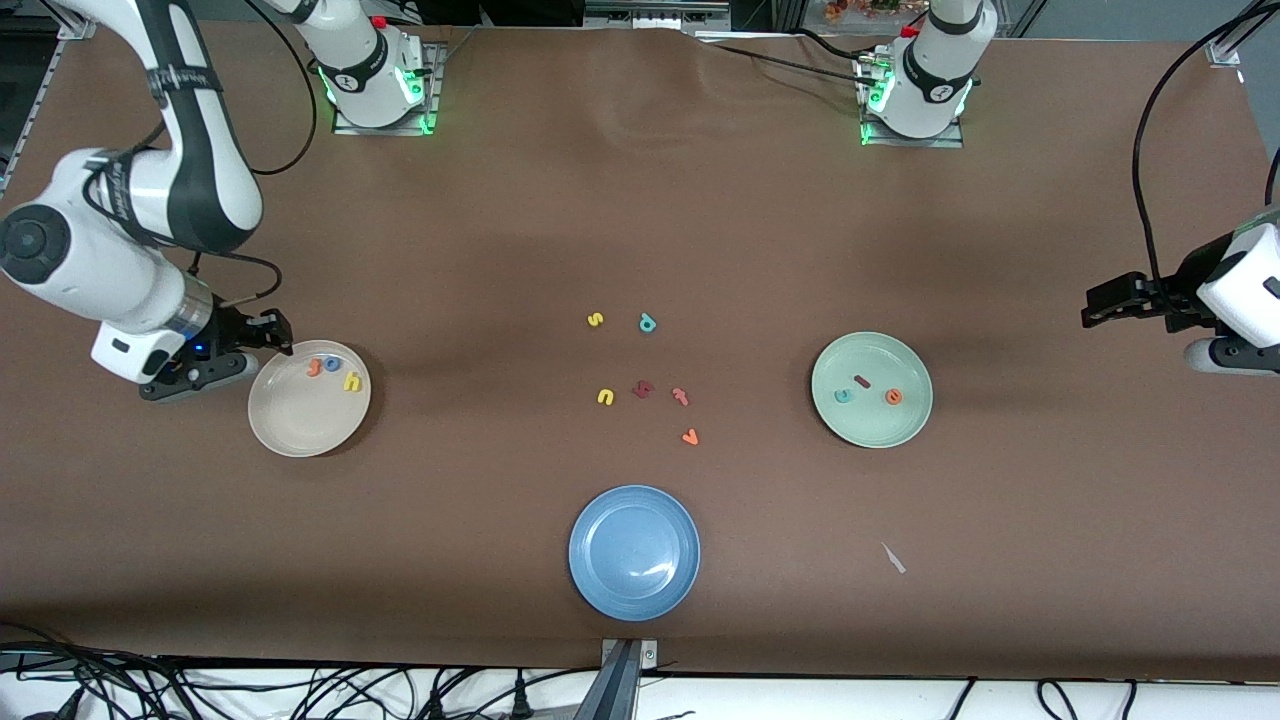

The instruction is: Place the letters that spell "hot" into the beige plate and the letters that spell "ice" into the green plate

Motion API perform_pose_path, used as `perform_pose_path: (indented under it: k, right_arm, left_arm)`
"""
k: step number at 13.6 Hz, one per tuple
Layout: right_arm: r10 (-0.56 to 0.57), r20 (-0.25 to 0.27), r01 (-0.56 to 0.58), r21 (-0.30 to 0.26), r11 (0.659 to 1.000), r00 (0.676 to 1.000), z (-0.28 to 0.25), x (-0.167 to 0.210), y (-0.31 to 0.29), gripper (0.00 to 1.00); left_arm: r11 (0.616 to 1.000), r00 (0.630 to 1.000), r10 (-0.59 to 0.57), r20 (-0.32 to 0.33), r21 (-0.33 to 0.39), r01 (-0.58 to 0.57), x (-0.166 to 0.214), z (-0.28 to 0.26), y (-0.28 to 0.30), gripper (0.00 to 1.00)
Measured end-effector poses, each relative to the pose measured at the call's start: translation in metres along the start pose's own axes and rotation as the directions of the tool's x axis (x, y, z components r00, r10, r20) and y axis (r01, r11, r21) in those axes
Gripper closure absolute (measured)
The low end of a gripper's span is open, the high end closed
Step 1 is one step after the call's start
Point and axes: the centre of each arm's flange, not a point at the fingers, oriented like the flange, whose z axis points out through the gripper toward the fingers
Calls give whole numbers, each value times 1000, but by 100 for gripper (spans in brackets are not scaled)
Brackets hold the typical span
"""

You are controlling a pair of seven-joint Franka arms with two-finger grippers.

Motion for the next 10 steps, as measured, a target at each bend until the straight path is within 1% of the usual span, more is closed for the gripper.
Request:
perform_pose_path:
  k: [3,7,10]
  right_arm:
    - [23,10,-23,19,1000,1000,-59,-4,-14,39]
    - [34,-1,-34,31,999,999,-151,-22,-21,37]
    - [25,-1,-25,35,999,1000,-192,-28,-47,36]
  left_arm:
    - [1000,1000,1,-3,0,-1,1,0,1,0]
    - [1000,1000,1,-12,1,-1,3,2,0,0]
    - [1000,1000,1,-17,1,-1,8,9,0,0]
